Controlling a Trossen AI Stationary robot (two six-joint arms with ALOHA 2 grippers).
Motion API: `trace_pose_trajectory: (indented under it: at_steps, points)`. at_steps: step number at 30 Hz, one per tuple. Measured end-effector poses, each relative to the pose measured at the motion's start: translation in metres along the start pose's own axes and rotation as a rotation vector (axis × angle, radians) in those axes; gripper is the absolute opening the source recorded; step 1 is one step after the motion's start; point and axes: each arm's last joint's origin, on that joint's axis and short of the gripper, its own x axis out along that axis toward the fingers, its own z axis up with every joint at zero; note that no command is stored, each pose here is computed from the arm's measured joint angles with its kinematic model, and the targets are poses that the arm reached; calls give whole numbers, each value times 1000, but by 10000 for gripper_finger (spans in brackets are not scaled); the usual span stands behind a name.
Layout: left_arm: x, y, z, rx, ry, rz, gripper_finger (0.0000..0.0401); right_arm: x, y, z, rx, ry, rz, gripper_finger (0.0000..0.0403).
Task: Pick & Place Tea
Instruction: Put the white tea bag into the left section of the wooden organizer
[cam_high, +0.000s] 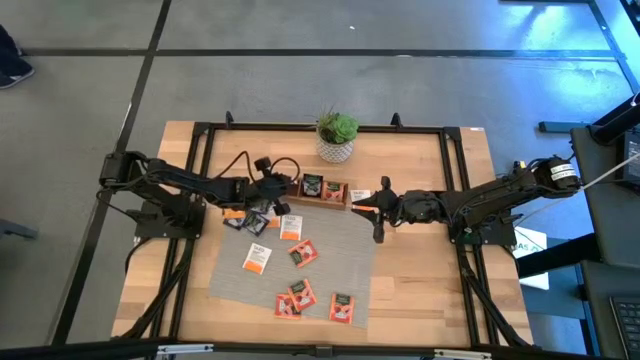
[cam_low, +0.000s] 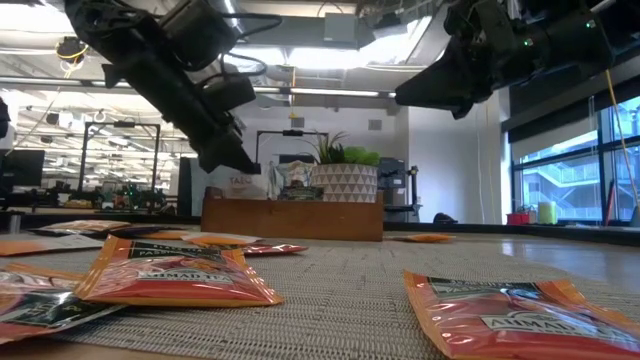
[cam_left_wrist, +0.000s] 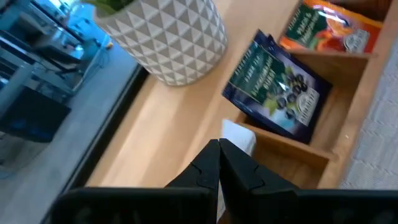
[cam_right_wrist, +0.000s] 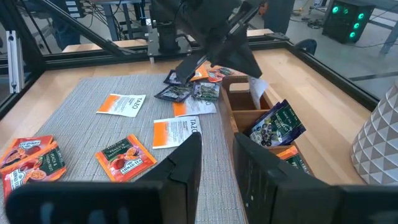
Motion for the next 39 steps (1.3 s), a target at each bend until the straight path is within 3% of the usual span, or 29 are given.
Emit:
trace_pose_trajectory:
  at_steps: [13,15,20,23,28,36,39]
  points:
    - [13,22,1,-70,-8,48,5,0,0,0,0,0,0,94]
    - [10,21,2,-36,-21,-49,5,0,0,0,0,1,0,94]
    - [-2,9,1,-1,-41,-439,3,0,0,0,3,1,0,94]
    - [-4,3,1,-33,-39,-553,2,0,0,0,2,2,0,94]
    - [6,-6,-9,-7,37,-538,3,0,0,0,-1,6,-1,94]
    - [13,-6,-15,25,91,-360,3,0,0,0,0,6,-1,94]
    - [12,-5,-14,23,86,-360,2,0,0,0,0,5,-1,94]
